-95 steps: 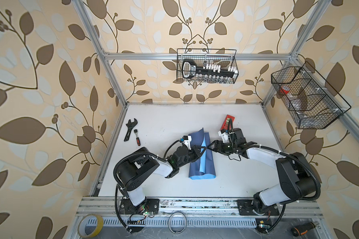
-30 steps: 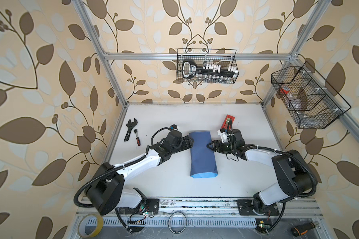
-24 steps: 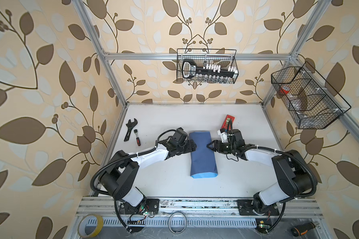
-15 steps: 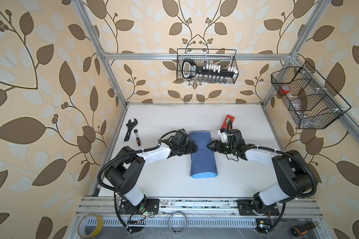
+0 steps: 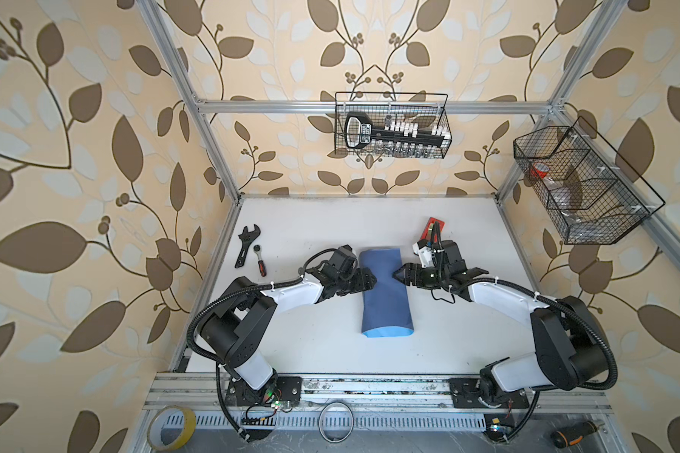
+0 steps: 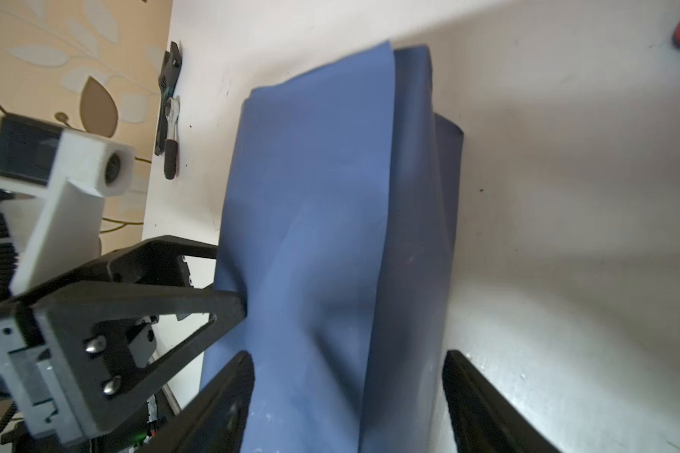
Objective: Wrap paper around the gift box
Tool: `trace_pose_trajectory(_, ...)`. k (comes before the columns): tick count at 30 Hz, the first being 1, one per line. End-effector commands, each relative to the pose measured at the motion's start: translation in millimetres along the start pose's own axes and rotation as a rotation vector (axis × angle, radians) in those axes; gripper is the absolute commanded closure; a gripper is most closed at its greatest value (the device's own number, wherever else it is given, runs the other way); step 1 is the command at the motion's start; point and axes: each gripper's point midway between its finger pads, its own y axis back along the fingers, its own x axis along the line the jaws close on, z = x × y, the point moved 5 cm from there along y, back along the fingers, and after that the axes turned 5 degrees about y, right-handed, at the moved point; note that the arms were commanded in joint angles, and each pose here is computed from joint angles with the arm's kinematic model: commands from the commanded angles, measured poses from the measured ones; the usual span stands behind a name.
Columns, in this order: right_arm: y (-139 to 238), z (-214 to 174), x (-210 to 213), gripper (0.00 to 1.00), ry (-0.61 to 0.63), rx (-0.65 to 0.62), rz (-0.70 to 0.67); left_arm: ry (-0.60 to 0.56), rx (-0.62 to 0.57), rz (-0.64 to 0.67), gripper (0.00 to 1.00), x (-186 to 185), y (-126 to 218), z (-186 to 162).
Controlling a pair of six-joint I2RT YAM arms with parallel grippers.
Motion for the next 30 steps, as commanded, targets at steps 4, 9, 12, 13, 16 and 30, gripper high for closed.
trace_pose_trajectory(4, -10.5, -10.5, 3.4, 0.25, 0.049, 0.049, -0.041, 0.006, 0.076, 0.138, 0.2, 33.2, -1.2, -24.1)
trace_pose_trajectory(9, -12.5, -17.6, 6.5, 0.29, 0.08, 0.062, -0.076, 0.0, 0.066, 0.132, 0.2, 29.7, 2.2, -21.7)
trace_pose_trajectory(12, -13.9, -20.2, 8.0, 0.31, 0.088, 0.067, -0.082, -0.001, 0.067, 0.117, 0.2, 24.9, 3.0, -19.8)
trace_pose_trajectory(13, -14.6, -21.0, 8.0, 0.32, 0.089, 0.07, -0.083, -0.001, 0.067, 0.113, 0.2, 23.6, 2.7, -19.1)
trace_pose_trajectory(16, -16.4, -22.7, 8.1, 0.34, 0.093, 0.077, -0.085, 0.004, 0.062, 0.088, 0.19, 16.1, 4.9, -15.7)
trace_pose_trajectory(30, -24.6, -34.7, 9.4, 0.37, 0.074, 0.098, -0.062, 0.012, 0.109, -0.035, 0.32, -13.4, 9.0, -11.1)
